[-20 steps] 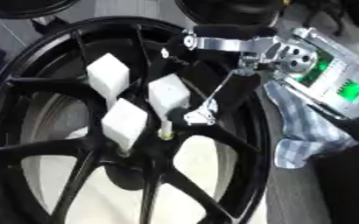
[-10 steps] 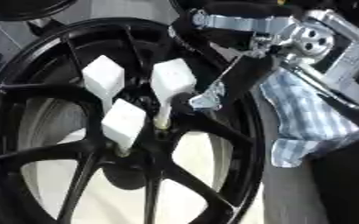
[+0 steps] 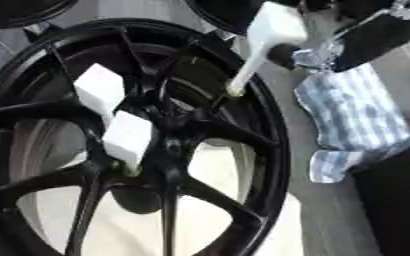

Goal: Pull the pin out of the wheel hub.

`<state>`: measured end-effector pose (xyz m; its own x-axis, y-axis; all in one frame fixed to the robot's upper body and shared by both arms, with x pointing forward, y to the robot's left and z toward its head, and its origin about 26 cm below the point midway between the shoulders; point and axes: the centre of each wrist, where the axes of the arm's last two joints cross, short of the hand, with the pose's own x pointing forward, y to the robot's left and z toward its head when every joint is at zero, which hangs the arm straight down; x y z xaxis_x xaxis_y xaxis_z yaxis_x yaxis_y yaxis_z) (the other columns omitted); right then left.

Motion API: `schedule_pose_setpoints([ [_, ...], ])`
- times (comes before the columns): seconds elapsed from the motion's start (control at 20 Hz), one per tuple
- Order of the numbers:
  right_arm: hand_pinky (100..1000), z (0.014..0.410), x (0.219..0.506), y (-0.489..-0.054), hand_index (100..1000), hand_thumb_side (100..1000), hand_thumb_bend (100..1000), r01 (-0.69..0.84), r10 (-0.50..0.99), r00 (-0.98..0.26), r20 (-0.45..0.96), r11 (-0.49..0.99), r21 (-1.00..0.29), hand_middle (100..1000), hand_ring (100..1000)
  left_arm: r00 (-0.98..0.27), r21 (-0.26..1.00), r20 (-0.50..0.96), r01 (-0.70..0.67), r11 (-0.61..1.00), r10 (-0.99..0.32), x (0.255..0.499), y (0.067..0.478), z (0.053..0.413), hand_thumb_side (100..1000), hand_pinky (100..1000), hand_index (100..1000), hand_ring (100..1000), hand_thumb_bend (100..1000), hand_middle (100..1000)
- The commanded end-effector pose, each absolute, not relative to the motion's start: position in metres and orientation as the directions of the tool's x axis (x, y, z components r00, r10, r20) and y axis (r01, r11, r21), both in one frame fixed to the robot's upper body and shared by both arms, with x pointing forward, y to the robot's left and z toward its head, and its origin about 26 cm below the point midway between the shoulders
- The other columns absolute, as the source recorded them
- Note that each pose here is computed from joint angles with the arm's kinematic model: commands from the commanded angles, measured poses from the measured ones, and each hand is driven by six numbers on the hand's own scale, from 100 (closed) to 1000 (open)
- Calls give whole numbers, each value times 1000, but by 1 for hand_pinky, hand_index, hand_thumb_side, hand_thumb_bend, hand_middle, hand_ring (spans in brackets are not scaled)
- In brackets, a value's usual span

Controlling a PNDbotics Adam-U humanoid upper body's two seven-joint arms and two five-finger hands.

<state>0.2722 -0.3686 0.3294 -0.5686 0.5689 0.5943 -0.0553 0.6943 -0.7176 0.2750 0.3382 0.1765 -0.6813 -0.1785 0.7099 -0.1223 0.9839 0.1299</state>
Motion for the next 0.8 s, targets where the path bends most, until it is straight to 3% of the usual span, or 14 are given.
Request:
schedule_pose_setpoints([
  [0.05,646,340,265,-399,259,100,282,159,608,-560,563,745,-647,297,577,-698,134,687,-148,980,-199,271,341,182,719,895,780,757,106,620],
  [0.45,670,292,251,-441,343,100,238,465,729,-403,554,684,-562,380,613,-698,122,687,-160,979,-200,270,341,176,719,896,780,757,102,619],
  [0.6,734,279,248,-444,571,100,363,517,761,-344,550,643,-565,614,741,-699,120,687,-158,980,-197,270,340,175,719,896,780,757,101,619],
  [0.65,766,275,248,-445,689,100,384,524,773,-318,550,626,-578,747,801,-700,120,687,-157,980,-197,270,340,175,718,896,780,757,101,619],
  [0.75,802,268,246,-445,780,245,611,536,797,-270,540,590,-604,857,870,-700,119,686,-157,980,-195,270,339,175,719,897,780,757,100,619],
  [0.8,818,265,245,-444,815,302,654,541,803,-256,538,581,-609,905,904,-701,119,686,-155,981,-194,270,339,175,719,897,780,757,100,619],
])
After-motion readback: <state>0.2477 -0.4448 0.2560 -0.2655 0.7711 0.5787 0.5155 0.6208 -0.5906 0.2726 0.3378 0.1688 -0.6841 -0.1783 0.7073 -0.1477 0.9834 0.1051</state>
